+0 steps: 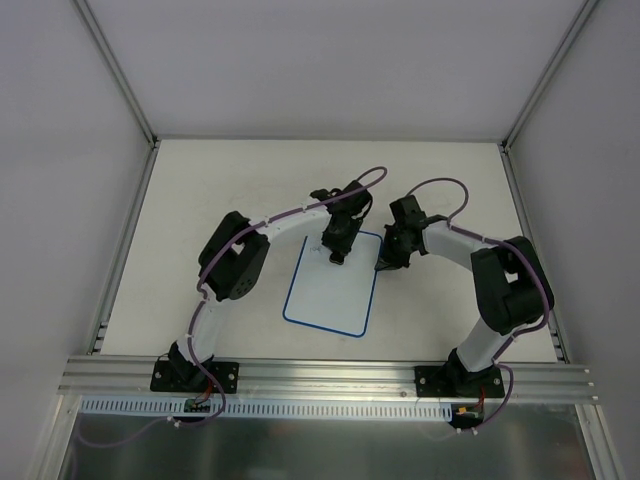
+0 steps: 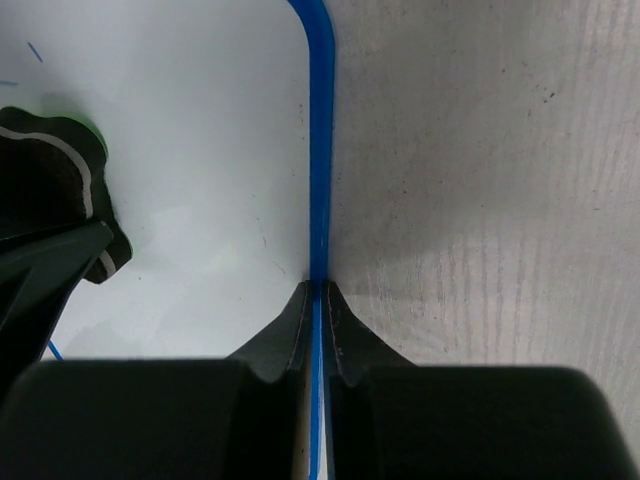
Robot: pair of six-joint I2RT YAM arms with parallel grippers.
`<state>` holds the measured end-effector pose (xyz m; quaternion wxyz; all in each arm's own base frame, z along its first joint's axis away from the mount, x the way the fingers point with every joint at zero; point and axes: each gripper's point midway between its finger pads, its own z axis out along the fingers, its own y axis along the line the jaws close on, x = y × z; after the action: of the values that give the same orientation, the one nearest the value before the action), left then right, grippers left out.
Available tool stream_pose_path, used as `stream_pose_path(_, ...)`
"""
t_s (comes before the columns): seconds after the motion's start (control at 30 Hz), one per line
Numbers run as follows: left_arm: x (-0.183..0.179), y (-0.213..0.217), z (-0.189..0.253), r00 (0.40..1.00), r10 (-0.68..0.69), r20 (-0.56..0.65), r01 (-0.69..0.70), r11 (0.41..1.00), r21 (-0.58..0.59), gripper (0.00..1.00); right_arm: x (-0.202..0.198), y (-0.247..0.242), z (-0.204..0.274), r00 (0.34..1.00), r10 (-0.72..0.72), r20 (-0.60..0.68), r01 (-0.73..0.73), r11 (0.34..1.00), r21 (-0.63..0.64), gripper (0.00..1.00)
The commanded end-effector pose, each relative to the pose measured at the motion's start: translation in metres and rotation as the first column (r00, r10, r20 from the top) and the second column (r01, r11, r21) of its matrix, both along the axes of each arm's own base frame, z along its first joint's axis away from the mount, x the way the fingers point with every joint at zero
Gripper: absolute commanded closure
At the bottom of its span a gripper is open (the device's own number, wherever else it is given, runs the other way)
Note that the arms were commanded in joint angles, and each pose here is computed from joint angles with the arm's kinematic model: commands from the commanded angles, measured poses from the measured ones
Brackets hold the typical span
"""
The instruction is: Erase the whiteboard
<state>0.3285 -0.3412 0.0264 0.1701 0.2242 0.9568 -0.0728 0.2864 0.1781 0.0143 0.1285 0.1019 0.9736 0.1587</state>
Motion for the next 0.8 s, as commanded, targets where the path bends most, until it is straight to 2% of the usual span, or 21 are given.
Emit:
stream_pose_path(0.0, -0.008, 0.032, -0.027, 0.999, 0.014, -0.039, -0.009, 0.993, 0.117, 1.00, -0.025, -0.026, -0.026, 0.994, 0.029, -0.104, -0.045, 0.987, -0.157, 1.00)
stream_pose_path(0.17, -0.013, 0.086, -0.033, 0.985, 0.153, -0.084, -0.136, 0.974, 0.181, 1.00, -0.027, -0.032, -0.021, 0.994, 0.042, -0.104, -0.063, 0.975, -0.211, 1.00)
stream_pose_path(0.33, -0.014, 0.129, -0.034, 0.967, 0.234, -0.095, -0.203, 0.943, 0.264, 1.00, -0.031, -0.034, -0.023, 0.993, 0.043, -0.114, -0.067, 0.974, -0.215, 1.00)
stream_pose_path(0.57, -0.005, 0.184, -0.027, 0.936, 0.349, -0.042, -0.310, 0.875, 0.373, 1.00, -0.029, -0.039, -0.024, 0.994, 0.041, -0.102, -0.065, 0.967, -0.245, 1.00)
stream_pose_path(0.67, 0.003, 0.195, -0.018, 0.923, 0.386, -0.013, -0.355, 0.861, 0.365, 1.00, -0.029, -0.038, -0.024, 0.994, 0.040, -0.101, -0.064, 0.968, -0.242, 1.00)
stream_pose_path(0.77, 0.015, 0.184, 0.001, 0.924, 0.382, 0.013, -0.369, 0.880, 0.298, 1.00, -0.027, -0.036, -0.022, 0.994, 0.051, -0.094, -0.072, 0.969, -0.237, 1.00)
